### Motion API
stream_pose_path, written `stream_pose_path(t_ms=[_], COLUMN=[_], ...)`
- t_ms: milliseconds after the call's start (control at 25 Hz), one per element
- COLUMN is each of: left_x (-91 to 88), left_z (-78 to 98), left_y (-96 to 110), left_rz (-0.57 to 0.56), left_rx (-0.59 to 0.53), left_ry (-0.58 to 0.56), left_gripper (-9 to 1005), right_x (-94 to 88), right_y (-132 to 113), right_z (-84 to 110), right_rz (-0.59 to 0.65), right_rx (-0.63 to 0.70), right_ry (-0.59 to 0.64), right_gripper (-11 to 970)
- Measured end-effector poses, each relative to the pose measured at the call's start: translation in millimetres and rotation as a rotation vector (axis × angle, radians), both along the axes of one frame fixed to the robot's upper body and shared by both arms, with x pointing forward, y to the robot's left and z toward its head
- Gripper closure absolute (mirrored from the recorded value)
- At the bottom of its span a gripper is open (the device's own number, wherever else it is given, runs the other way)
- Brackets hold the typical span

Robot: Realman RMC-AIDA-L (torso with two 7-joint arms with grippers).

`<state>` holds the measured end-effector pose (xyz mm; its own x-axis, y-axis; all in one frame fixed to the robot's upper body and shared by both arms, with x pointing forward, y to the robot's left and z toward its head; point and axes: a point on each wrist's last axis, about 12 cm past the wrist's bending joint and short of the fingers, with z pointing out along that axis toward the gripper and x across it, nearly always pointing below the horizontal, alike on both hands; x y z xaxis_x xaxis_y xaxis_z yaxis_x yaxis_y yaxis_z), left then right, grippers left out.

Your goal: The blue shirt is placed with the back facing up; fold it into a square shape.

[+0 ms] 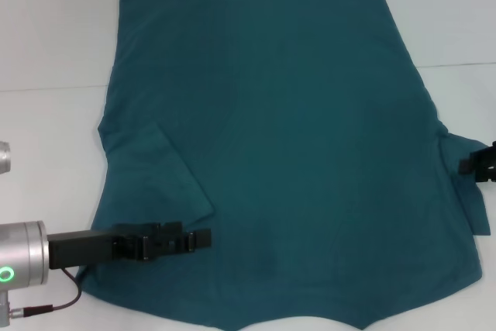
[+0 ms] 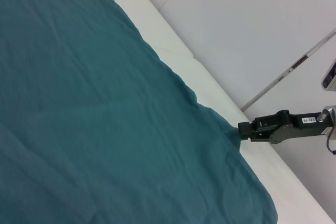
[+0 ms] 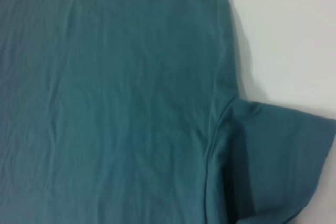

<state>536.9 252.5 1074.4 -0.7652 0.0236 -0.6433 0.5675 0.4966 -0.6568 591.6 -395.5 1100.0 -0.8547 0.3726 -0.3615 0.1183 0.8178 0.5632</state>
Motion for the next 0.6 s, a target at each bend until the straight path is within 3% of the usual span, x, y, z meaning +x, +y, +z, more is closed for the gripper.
stream_pose_path(t_ms=[400, 480, 600], left_x=[-0.2, -0.3, -0.8], left_z=[-0.2, -0.3, -0.8], left_y=[0.2, 0.3, 0.2], left_rz=[0.001, 0.001, 0.001], left_rx=[0.000, 0.000, -0.001], left_ry=[0.001, 0.001, 0.003], left_gripper=[91, 91, 91], right_x=[0.1, -0.4, -0.4], right_y=[-0.3, -0.6, -0.9], right_z=[-0.3, -1.0, -0.8], right_rz=[0.004, 0.005, 0.005], right_rx=[-0.011, -0.017, -0.017], right_ry=[0.007, 0.012, 0.013], right_gripper=[678, 903, 932])
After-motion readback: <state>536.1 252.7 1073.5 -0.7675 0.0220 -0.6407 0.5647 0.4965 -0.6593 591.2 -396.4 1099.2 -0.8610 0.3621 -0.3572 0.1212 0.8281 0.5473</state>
